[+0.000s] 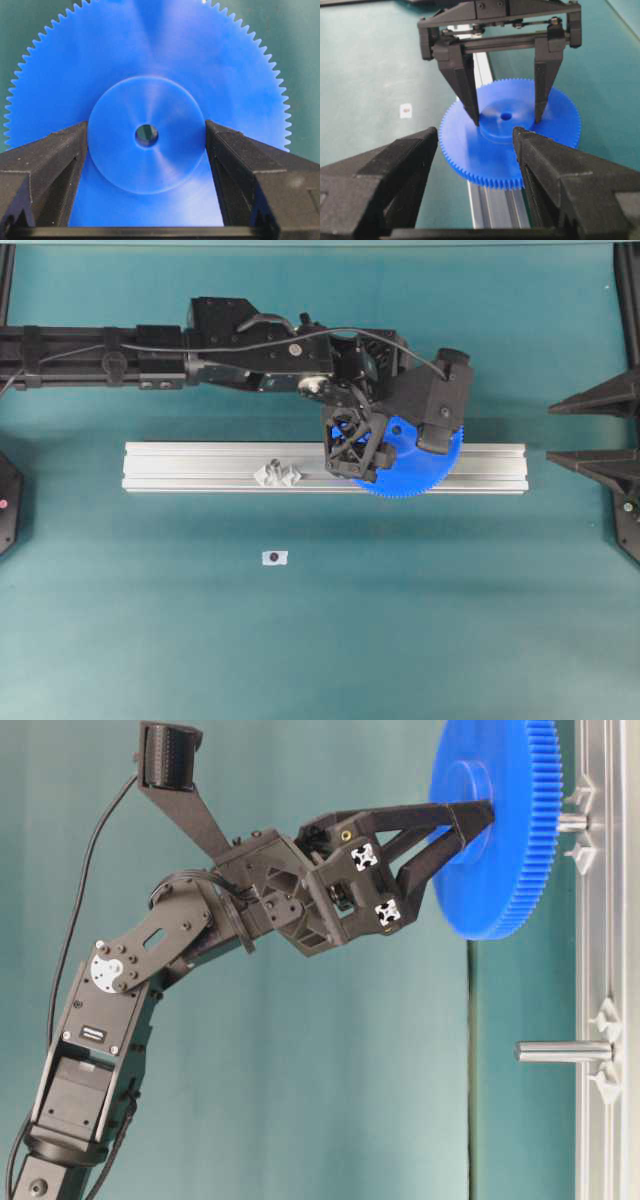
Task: Insert the large gear onto the shaft.
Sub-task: 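Align the gear's center hole with the shaft and lower it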
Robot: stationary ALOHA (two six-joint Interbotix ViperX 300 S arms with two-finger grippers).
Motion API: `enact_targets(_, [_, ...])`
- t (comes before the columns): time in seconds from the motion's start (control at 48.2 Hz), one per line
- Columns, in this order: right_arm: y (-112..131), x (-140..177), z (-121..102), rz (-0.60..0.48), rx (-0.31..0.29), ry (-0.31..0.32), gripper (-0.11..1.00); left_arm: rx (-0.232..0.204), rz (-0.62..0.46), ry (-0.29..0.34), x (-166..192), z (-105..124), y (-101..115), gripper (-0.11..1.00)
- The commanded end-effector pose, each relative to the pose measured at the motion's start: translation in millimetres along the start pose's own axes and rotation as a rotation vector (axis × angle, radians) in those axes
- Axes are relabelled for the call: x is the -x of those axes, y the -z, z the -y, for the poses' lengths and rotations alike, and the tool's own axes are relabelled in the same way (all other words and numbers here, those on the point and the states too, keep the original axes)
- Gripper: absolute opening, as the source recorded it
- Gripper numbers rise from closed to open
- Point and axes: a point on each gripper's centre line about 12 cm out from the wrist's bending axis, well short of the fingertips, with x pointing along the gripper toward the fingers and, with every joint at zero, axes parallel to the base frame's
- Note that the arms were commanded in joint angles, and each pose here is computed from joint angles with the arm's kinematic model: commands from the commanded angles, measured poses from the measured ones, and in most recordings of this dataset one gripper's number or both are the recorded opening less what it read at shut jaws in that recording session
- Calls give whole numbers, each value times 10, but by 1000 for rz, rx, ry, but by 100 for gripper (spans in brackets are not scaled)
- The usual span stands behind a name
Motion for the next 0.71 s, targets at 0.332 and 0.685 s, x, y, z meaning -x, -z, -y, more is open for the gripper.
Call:
enact_targets(0.332, [-82,-1,-8,20,-9,-3,72,33,23,-40,60,-239,51,79])
enact_targets(0.685, [-103,2,-7,26,-11,-2,72,43,13,-49,16,-350,89,79])
